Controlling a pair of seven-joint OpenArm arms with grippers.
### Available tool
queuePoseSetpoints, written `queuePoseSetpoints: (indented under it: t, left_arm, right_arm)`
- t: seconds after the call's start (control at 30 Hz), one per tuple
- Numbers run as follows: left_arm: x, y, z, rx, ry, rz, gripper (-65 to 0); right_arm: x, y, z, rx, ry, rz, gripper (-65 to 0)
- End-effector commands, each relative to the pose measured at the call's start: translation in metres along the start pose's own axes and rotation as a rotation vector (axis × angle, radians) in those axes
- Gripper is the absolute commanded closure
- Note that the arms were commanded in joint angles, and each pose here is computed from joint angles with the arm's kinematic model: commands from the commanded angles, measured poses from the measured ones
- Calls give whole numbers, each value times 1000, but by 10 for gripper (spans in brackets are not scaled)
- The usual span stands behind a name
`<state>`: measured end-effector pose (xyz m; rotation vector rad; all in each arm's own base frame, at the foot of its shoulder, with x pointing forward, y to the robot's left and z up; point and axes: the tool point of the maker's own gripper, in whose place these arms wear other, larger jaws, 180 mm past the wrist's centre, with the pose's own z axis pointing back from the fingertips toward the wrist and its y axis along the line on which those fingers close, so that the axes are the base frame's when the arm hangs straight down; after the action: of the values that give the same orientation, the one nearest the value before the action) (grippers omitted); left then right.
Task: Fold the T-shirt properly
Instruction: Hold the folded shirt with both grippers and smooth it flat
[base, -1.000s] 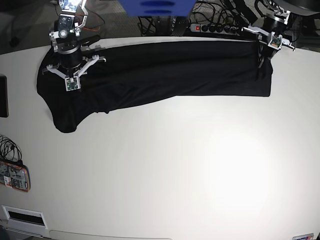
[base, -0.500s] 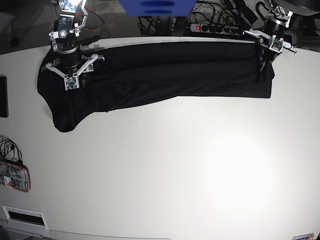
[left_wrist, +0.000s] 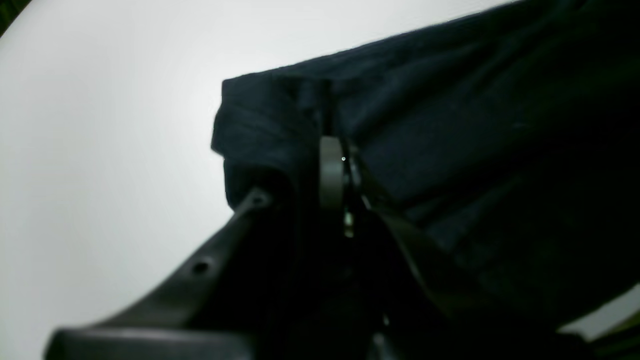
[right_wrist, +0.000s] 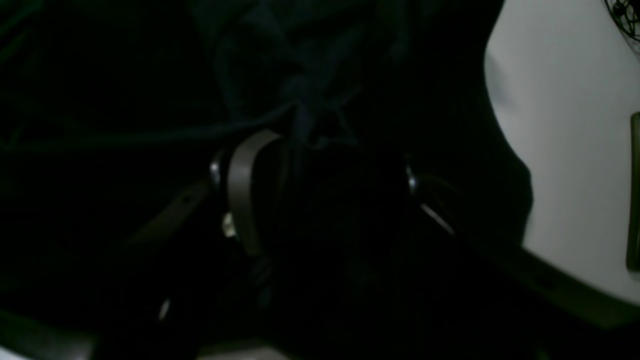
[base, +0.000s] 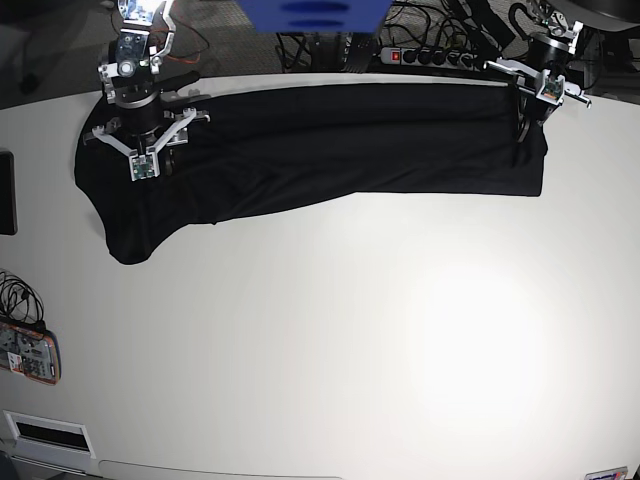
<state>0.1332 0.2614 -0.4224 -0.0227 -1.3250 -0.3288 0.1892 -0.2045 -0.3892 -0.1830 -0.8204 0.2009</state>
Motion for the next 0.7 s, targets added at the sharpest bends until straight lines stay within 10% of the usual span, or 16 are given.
queuePoseSetpoints:
  t: [0.0, 0.23, 0.43, 0.67]
  left_arm:
    - [7, 6, 1, -9, -21, -30, 0]
    - [8, 3, -8, -24, -27, -57, -4]
    - [13, 6, -14, -20, -44, -63, -157]
    - [25, 66, -16, 142, -49, -129, -157]
  right_arm:
    - [11, -4, 2, -12, -43, 2, -299]
    - [11, -4, 2, -12, -43, 3, -299]
    - [11, -7, 3, -20, -42, 3, -299]
    - [12, -16, 7, -46, -46, 0, -299]
